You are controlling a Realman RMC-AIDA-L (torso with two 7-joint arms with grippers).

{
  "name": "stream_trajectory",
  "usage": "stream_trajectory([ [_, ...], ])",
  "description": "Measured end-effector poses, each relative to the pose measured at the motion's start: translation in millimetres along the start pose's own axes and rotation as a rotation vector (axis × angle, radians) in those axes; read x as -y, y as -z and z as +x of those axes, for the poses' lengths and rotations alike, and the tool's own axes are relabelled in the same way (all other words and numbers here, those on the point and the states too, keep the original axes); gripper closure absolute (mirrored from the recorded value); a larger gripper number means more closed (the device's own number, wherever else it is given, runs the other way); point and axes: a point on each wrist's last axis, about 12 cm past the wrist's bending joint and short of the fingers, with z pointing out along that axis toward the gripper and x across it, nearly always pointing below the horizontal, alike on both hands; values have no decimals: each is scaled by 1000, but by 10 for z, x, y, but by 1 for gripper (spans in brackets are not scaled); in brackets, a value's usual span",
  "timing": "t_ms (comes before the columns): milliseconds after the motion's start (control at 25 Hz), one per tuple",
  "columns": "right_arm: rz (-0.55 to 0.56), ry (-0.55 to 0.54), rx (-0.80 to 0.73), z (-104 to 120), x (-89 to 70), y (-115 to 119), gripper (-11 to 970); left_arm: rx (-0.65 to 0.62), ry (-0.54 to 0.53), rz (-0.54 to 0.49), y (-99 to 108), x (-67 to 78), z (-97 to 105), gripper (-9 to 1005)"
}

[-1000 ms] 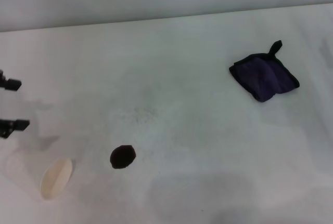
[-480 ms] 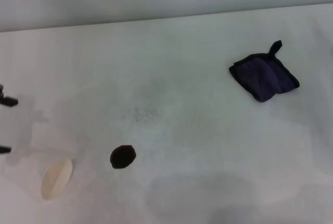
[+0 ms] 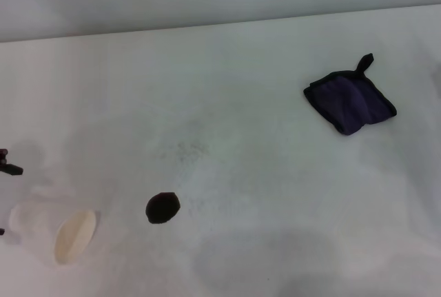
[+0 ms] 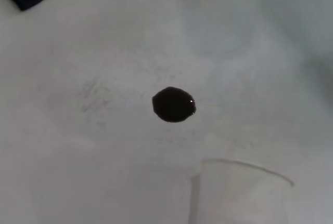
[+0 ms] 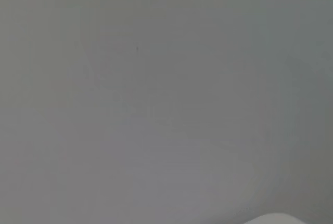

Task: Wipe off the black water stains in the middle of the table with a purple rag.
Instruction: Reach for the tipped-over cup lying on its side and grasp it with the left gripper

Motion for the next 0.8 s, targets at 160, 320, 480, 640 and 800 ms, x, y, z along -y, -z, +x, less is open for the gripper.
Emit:
stream_trajectory([
  [160,-7,-15,-7,26,-45,8,88,0,-54,25,-156,41,29,108],
  [320,-19,-29,-9,46,-94,21,88,-10,-94,44,-300,91,51,108],
  [480,-26,-39,-3,65,-108,66,88,-9,-124,37,-384,115,52,109],
  [640,-27,-45,-3,88,-97,121,88,-18,-132,11,-420,105,65,109],
  [800,-37,-43,-3,94,-107,136,87,-13,-134,1,-492,116,69,109],
])
